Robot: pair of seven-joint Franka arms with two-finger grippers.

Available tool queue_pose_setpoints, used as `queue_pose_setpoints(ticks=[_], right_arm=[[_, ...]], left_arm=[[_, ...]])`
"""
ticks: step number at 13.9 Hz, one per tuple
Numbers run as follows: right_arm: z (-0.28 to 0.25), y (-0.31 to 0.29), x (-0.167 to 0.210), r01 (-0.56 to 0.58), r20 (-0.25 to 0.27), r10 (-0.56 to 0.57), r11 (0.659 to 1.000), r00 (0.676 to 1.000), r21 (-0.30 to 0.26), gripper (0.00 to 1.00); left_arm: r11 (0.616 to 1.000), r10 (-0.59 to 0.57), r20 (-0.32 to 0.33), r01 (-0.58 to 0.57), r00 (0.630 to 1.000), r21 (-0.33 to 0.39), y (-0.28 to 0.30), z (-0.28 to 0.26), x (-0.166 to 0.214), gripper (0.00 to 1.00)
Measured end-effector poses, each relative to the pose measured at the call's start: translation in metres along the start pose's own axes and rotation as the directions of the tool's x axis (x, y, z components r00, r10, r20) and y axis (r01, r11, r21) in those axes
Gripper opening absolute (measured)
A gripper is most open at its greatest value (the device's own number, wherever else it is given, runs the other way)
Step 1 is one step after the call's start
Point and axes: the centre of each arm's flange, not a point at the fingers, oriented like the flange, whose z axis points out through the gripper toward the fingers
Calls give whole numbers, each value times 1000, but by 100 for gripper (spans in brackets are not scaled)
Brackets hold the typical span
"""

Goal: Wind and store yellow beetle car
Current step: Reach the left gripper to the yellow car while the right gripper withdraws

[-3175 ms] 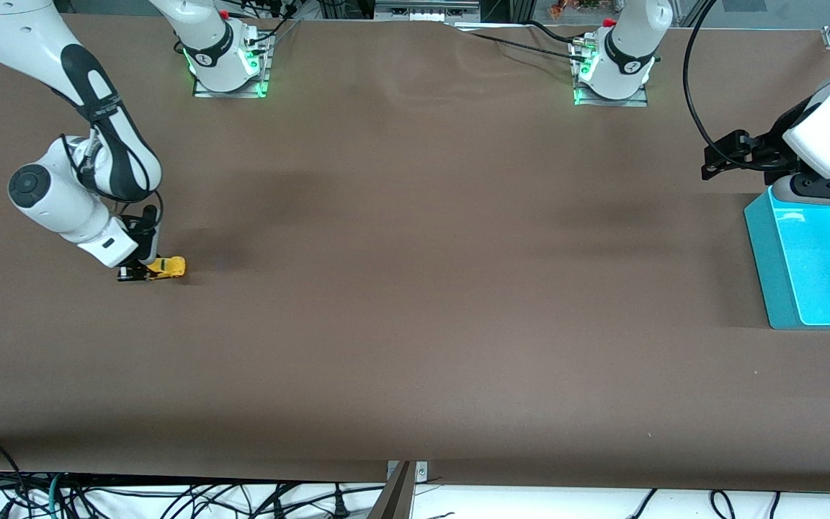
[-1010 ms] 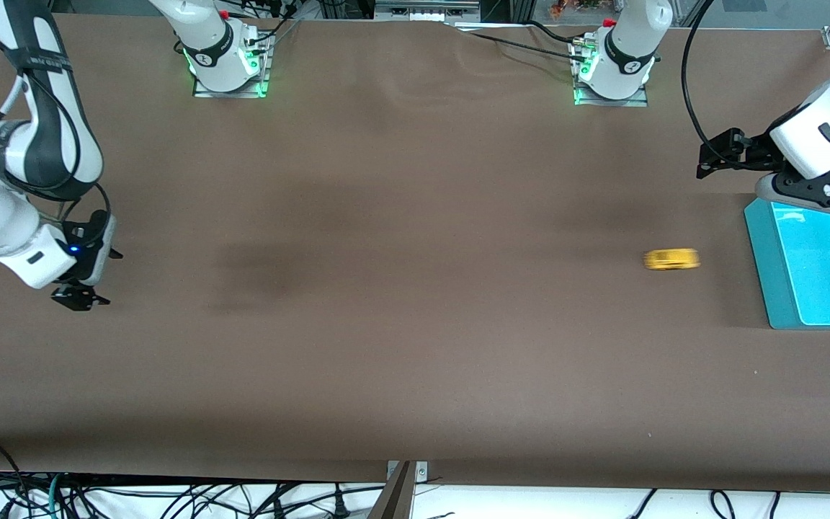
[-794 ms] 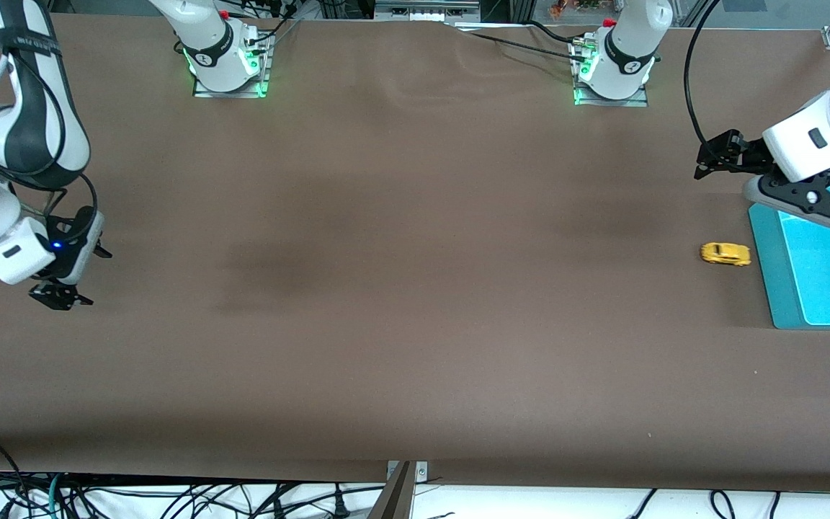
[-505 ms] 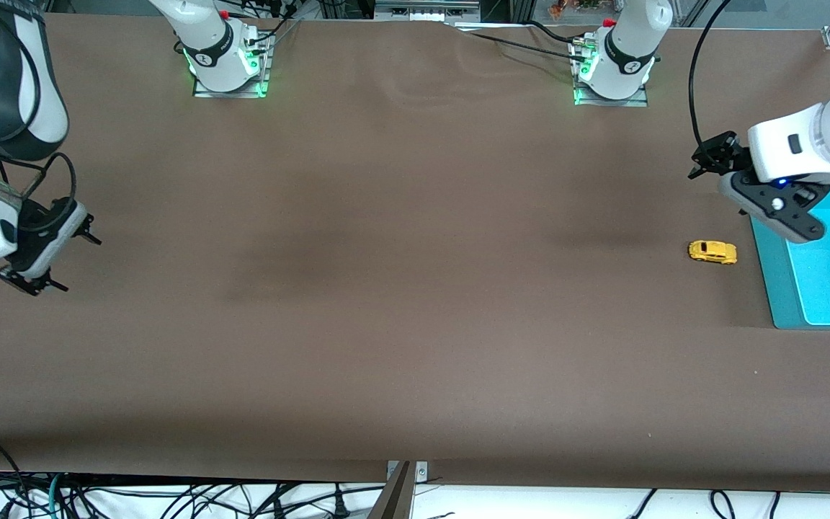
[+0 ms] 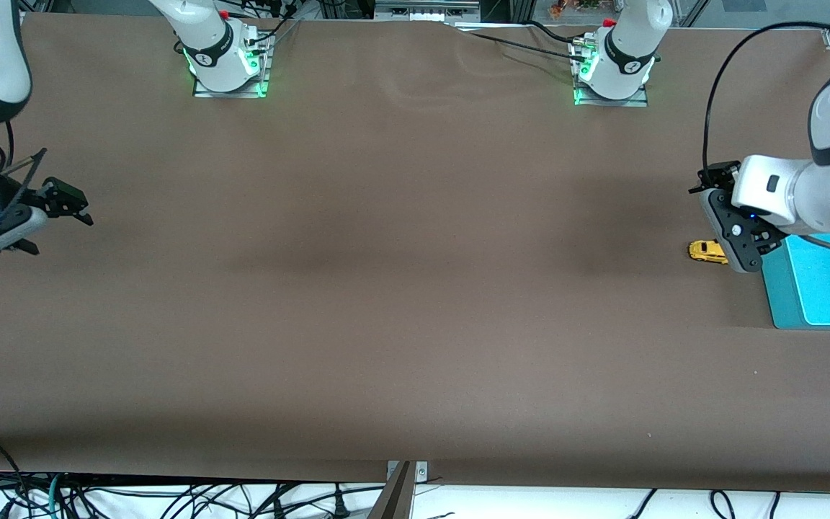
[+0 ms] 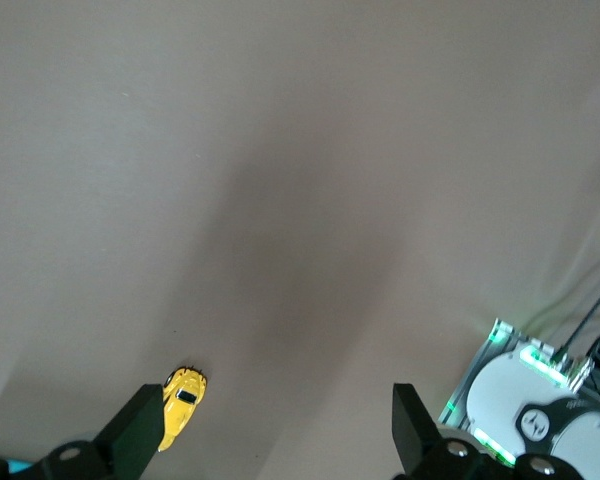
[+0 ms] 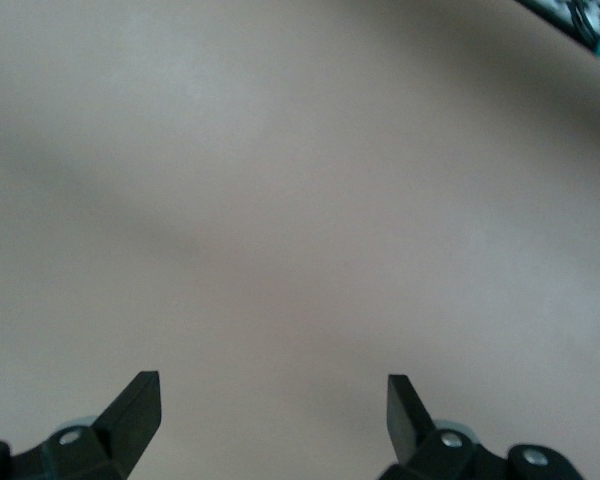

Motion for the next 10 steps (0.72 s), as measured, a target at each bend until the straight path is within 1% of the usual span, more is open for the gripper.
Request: queue_pose_setpoints(ticks=[1, 3, 5, 8, 10], right_arm=[[-11, -3, -4, -71, 11, 71, 997, 997, 5, 100], [-34, -13, -11, -202, 32, 202, 979, 979, 9, 100], [-59, -31, -13, -301, 54, 301, 953, 952, 8, 100], [-71, -60, -2, -353, 63, 352, 936, 934, 5, 100], [-68, -74, 6, -358, 70, 356, 934, 932, 5, 100]], left_arm=[[999, 46, 27, -47, 999, 18, -6, 10, -3, 100], [988, 138, 72, -143, 988, 64, -13, 29, -5, 100], [972, 211, 85, -219, 974, 90, -15, 57, -14, 100], [937, 319, 74, -326, 945, 124, -23, 104, -49, 100], [910, 381, 70, -387, 922, 151, -32, 133, -73, 100]])
